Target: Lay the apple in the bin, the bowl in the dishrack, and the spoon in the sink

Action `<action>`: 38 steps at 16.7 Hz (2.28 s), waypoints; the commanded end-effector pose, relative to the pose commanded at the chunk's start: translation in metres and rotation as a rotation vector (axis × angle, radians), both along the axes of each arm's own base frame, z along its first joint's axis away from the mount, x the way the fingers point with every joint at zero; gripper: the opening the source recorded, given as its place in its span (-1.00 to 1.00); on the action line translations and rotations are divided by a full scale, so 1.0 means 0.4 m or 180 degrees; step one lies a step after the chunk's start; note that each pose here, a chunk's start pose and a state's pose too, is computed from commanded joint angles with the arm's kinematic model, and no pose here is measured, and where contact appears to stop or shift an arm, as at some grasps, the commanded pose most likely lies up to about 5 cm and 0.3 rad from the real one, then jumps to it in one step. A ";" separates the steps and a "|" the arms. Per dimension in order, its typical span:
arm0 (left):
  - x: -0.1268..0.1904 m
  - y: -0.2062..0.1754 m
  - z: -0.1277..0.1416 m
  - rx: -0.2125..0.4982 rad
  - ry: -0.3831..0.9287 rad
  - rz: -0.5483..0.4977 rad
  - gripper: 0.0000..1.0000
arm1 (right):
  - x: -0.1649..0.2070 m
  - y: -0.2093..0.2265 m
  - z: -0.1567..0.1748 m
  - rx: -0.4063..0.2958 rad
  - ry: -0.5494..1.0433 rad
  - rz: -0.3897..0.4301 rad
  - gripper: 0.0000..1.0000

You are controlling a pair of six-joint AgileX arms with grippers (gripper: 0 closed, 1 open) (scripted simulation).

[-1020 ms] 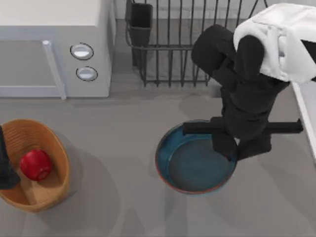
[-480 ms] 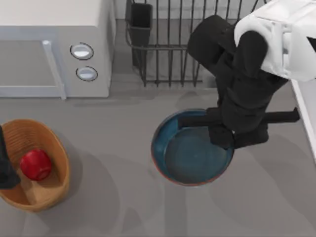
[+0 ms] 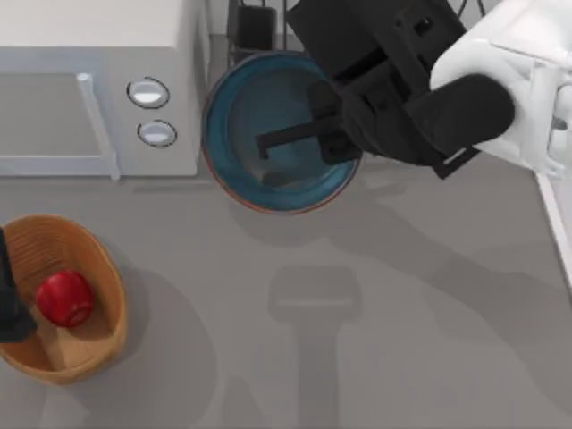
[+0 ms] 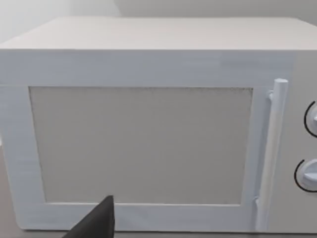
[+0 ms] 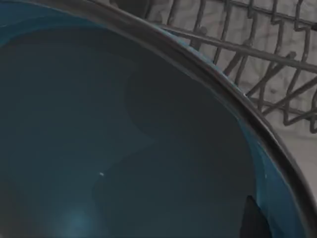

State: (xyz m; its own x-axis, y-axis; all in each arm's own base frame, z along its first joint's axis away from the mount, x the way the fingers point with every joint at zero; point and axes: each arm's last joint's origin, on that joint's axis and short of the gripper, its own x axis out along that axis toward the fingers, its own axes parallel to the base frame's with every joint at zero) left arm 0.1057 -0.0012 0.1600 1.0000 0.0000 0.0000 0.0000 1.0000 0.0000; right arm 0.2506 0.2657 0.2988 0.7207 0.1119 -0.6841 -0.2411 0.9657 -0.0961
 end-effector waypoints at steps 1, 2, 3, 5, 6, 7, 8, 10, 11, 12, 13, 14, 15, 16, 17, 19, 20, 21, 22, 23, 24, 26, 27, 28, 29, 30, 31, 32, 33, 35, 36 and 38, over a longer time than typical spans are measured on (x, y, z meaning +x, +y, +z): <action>0.000 0.000 0.000 0.0000 0.0000 0.0000 1.00 | -0.013 0.011 0.032 0.0026 -0.0335 0.0021 -1.00; 0.000 0.000 0.000 0.0000 0.0000 0.0000 1.00 | -0.028 0.020 0.065 0.0060 -0.0657 0.0018 -1.00; 0.000 0.000 0.000 0.0000 0.0000 0.0000 1.00 | -0.045 0.026 0.099 0.0110 -0.0966 -0.0011 -1.00; 0.000 0.000 0.000 0.0000 0.0000 0.0000 1.00 | -0.080 0.029 0.167 0.0254 -0.1529 -0.0148 -1.00; 0.000 0.000 0.000 0.0000 0.0000 0.0000 1.00 | -0.099 0.027 0.199 0.0329 -0.1760 -0.0243 -1.00; 0.000 0.000 0.000 0.0000 0.0000 0.0000 1.00 | -0.116 0.022 0.227 0.0395 -0.1950 -0.0345 -1.00; 0.000 0.000 0.000 0.0000 0.0000 0.0000 1.00 | -0.133 0.016 0.251 0.0451 -0.2099 -0.0442 -1.00; 0.000 0.000 0.000 0.0000 0.0000 0.0000 1.00 | -0.158 0.004 0.285 0.0534 -0.2288 -0.0588 -1.00; 0.000 0.000 0.000 0.0000 0.0000 0.0000 1.00 | -0.166 -0.001 0.295 0.0559 -0.2338 -0.0632 -1.00; 0.000 0.000 0.000 0.0000 0.0000 0.0000 1.00 | -0.170 -0.003 0.300 0.0572 -0.2362 -0.0654 -1.00; 0.000 0.000 0.000 0.0000 0.0000 0.0000 1.00 | -0.171 -0.003 0.300 0.0573 -0.2364 -0.0655 -1.00; 0.000 0.000 0.000 0.0000 0.0000 0.0000 1.00 | -0.171 -0.003 0.300 0.0573 -0.2364 -0.0655 -1.00; 0.000 0.000 0.000 0.0000 0.0000 0.0000 1.00 | -0.171 -0.003 0.300 0.0573 -0.2364 -0.0655 -1.00; 0.000 0.000 0.000 0.0000 0.0000 0.0000 1.00 | -0.166 -0.004 0.300 0.0569 -0.2362 -0.0666 -1.00; 0.000 0.000 0.000 0.0000 0.0000 0.0000 1.00 | -0.165 -0.003 0.299 0.0570 -0.2362 -0.0666 -1.00; 0.000 0.000 0.000 0.0000 0.0000 0.0000 1.00 | -0.138 0.012 0.280 0.0569 -0.2359 -0.0660 -1.00; 0.000 0.000 0.000 0.0000 0.0000 0.0000 1.00 | -0.112 0.026 0.260 0.0564 -0.2355 -0.0657 -1.00; 0.000 0.000 0.000 0.0000 0.0000 0.0000 1.00 | -0.078 0.041 0.232 0.0555 -0.2349 -0.0654 -1.00; 0.000 0.000 0.000 0.0000 0.0000 0.0000 1.00 | -0.039 0.056 0.198 0.0550 -0.2345 -0.0653 -1.00; 0.000 0.000 0.000 0.0000 0.0000 0.0000 1.00 | 0.005 0.068 0.159 0.0549 -0.2345 -0.0653 -1.00; 0.000 0.000 0.000 0.0000 0.0000 0.0000 1.00 | 0.051 0.076 0.115 0.0553 -0.2349 -0.0654 -1.00; 0.000 0.000 0.000 0.0000 0.0000 0.0000 1.00 | 0.144 0.076 0.022 0.0579 -0.2373 -0.0660 -1.00; 0.000 0.000 0.000 0.0000 0.0000 0.0000 1.00 | 0.187 0.068 -0.024 0.0593 -0.2387 -0.0663 -1.00; 0.000 0.000 0.000 0.0000 0.0000 0.0000 1.00 | 0.226 0.055 -0.068 0.0598 -0.2393 -0.0663 -1.00; 0.000 0.000 0.000 0.0000 0.0000 0.0000 1.00 | 0.260 0.040 -0.109 0.0596 -0.2392 -0.0662 -1.00; 0.000 0.000 0.000 0.0000 0.0000 0.0000 1.00 | 0.288 0.024 -0.144 0.0589 -0.2385 -0.0660 -1.00; 0.000 0.000 0.000 0.0000 0.0000 0.0000 1.00 | 0.309 0.009 -0.172 0.0581 -0.2375 -0.0658 -1.00; 0.000 0.000 0.000 0.0000 0.0000 0.0000 1.00 | 0.323 -0.002 -0.191 0.0575 -0.2367 -0.0656 -1.00; 0.000 0.000 0.000 0.0000 0.0000 0.0000 1.00 | 0.329 -0.008 -0.199 0.0573 -0.2364 -0.0655 -1.00; 0.000 0.000 0.000 0.0000 0.0000 0.0000 1.00 | 0.329 -0.008 -0.200 0.0573 -0.2364 -0.0655 -1.00; 0.000 0.000 0.000 0.0000 0.0000 0.0000 1.00 | 0.329 -0.008 -0.200 0.0573 -0.2364 -0.0655 -1.00; 0.000 0.000 0.000 0.0000 0.0000 0.0000 1.00 | 0.329 -0.008 -0.200 0.0573 -0.2364 -0.0655 -0.85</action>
State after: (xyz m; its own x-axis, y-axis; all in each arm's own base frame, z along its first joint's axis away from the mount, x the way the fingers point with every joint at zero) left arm 0.1057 -0.0012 0.1600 1.0000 0.0000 0.0000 0.0000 1.0000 0.0000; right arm 0.3824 0.2623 0.2190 0.9999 -0.0100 0.0000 0.0100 0.9999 0.0000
